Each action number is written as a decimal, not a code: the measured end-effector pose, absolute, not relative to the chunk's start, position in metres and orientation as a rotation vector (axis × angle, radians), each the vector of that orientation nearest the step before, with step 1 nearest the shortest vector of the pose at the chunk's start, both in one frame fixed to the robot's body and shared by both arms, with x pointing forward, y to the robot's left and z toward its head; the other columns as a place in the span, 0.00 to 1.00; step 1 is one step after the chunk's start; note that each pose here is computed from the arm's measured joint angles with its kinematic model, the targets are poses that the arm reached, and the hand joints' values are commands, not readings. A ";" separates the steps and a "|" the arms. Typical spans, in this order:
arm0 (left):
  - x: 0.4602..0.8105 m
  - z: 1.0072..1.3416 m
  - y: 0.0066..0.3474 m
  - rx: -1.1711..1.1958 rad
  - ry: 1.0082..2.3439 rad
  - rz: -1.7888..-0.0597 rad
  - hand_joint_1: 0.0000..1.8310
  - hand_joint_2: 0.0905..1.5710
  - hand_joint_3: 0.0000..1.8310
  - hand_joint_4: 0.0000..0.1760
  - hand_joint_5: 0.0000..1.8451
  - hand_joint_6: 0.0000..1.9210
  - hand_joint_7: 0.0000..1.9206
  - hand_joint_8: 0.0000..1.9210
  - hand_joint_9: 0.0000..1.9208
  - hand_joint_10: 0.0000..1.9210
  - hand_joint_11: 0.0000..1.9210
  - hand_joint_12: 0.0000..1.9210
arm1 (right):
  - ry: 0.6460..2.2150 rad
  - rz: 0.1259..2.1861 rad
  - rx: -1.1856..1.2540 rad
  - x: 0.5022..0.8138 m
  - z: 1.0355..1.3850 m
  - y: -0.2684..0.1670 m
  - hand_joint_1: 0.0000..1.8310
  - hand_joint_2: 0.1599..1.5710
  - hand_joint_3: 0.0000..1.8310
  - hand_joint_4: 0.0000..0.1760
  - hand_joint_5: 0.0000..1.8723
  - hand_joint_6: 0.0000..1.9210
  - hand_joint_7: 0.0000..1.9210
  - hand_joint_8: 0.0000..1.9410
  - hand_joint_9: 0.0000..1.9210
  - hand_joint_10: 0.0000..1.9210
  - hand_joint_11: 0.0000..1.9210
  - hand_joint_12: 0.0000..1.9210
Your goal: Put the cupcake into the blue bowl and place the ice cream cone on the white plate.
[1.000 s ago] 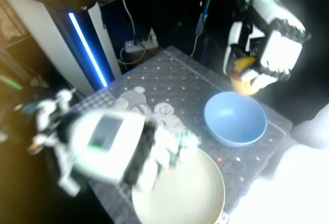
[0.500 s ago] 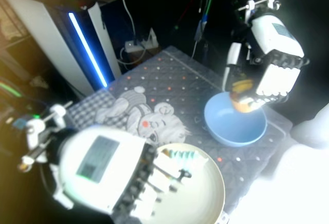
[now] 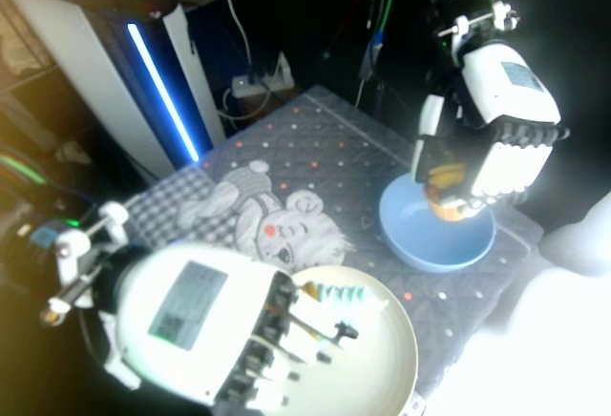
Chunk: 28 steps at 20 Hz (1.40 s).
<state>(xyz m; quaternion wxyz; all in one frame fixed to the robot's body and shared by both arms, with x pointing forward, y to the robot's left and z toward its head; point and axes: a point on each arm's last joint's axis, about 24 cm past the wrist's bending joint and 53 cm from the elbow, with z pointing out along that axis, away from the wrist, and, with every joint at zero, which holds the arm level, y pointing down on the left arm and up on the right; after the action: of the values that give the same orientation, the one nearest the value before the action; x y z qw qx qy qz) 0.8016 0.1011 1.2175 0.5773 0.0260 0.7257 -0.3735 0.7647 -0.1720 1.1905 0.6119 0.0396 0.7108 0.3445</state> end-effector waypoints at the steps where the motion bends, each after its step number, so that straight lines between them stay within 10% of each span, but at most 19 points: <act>1: 0.802 1.216 0.100 0.062 1.702 -0.871 0.76 0.64 0.00 0.00 0.57 0.40 0.62 0.29 0.57 0.50 0.41 0.57 | 1.640 0.795 0.091 0.765 1.191 -0.172 0.70 0.65 0.00 0.00 0.52 0.41 0.61 0.45 0.75 0.24 0.66 0.61; 6: 0.800 1.213 0.093 0.076 1.708 -0.873 0.76 0.66 0.00 0.00 0.51 0.46 0.57 0.38 0.58 0.50 0.43 0.57 | 1.642 0.799 0.090 0.765 1.189 -0.169 0.70 0.64 0.00 0.00 0.55 0.37 0.61 0.45 0.72 0.23 0.62 0.64; 7: 0.800 1.212 0.094 0.076 1.710 -0.873 0.76 0.65 0.00 0.00 0.51 0.49 0.56 0.39 0.61 0.46 0.45 0.53 | 1.644 0.798 0.090 0.765 1.189 -0.169 0.66 0.64 0.00 0.00 0.58 0.40 0.56 0.53 0.63 0.55 0.59 0.81; 8: 0.800 1.210 0.094 0.076 1.714 -0.870 0.76 0.66 0.00 0.00 0.50 0.49 0.55 0.40 0.60 0.48 0.41 0.57 | 1.644 0.798 0.090 0.765 1.189 -0.169 0.64 0.64 0.00 0.00 0.58 0.42 0.51 0.48 0.54 0.61 0.51 0.84; 9: 0.801 1.208 0.096 0.075 1.717 -0.865 0.75 0.67 0.00 0.00 0.49 0.51 0.53 0.44 0.58 0.50 0.41 0.56 | 1.644 0.799 0.090 0.765 1.189 -0.169 0.60 0.59 0.00 0.00 0.50 0.17 0.49 0.29 0.48 0.46 0.40 0.76; 11: 0.801 1.207 0.096 0.072 1.721 -0.860 0.75 0.68 0.00 0.00 0.49 0.55 0.50 0.48 0.56 0.53 0.40 0.53 | 1.645 0.798 0.090 0.765 1.189 -0.169 0.59 0.56 0.00 0.00 0.50 0.06 0.52 0.20 0.48 0.44 0.38 0.76; 12: 0.801 1.207 0.096 0.073 1.721 -0.860 0.64 0.68 0.00 0.00 0.53 0.50 0.48 0.07 0.51 0.11 0.36 0.51 | 1.645 0.799 0.089 0.765 1.189 -0.169 0.57 0.54 0.00 0.00 0.51 0.01 0.50 0.42 0.47 0.72 0.41 0.94; 13: 0.801 1.205 0.093 0.083 1.723 -0.859 0.67 0.62 0.00 0.00 0.47 0.20 0.46 0.02 0.48 0.04 0.30 0.51 | 1.645 0.799 0.088 0.764 1.188 -0.168 0.57 0.54 0.00 0.00 0.51 0.00 0.50 0.42 0.45 0.71 0.39 0.94; 14: 0.800 1.204 0.090 0.090 1.725 -0.860 0.68 0.59 0.00 0.00 0.47 0.06 0.43 0.01 0.44 0.01 0.25 0.48 | 1.647 0.799 0.087 0.764 1.188 -0.168 0.56 0.54 0.00 0.00 0.50 0.00 0.51 0.26 0.46 0.49 0.33 0.82; 17: 0.799 1.204 0.088 0.097 1.724 -0.860 0.66 0.55 0.00 0.00 0.41 0.00 0.36 0.00 0.37 0.00 0.20 0.45 | 1.647 0.799 0.086 0.764 1.188 -0.168 0.55 0.54 0.00 0.00 0.49 0.00 0.52 0.01 0.46 0.06 0.22 0.56; 21: 0.799 1.205 0.089 0.100 1.722 -0.859 0.62 0.50 0.00 0.00 0.31 0.00 0.25 0.00 0.21 0.00 0.02 0.40 | 1.647 0.801 0.083 0.764 1.187 -0.166 0.56 0.53 0.00 0.00 0.48 0.00 0.54 0.00 0.51 0.02 0.26 0.60; 28: 0.798 1.206 0.087 0.099 1.718 -0.871 0.61 0.50 0.00 0.00 0.32 0.00 0.26 0.00 0.33 0.01 0.14 0.54 | 1.648 0.801 0.080 0.764 1.187 -0.165 0.58 0.52 0.00 0.00 0.50 0.00 0.54 0.00 0.50 0.00 0.25 0.57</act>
<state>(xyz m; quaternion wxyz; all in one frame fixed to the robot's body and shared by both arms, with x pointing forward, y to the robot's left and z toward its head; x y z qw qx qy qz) 0.7985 0.0875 1.2059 0.5699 0.0423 0.7320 -0.3710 0.7640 -0.1652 1.1873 0.6082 0.0348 0.7133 0.3467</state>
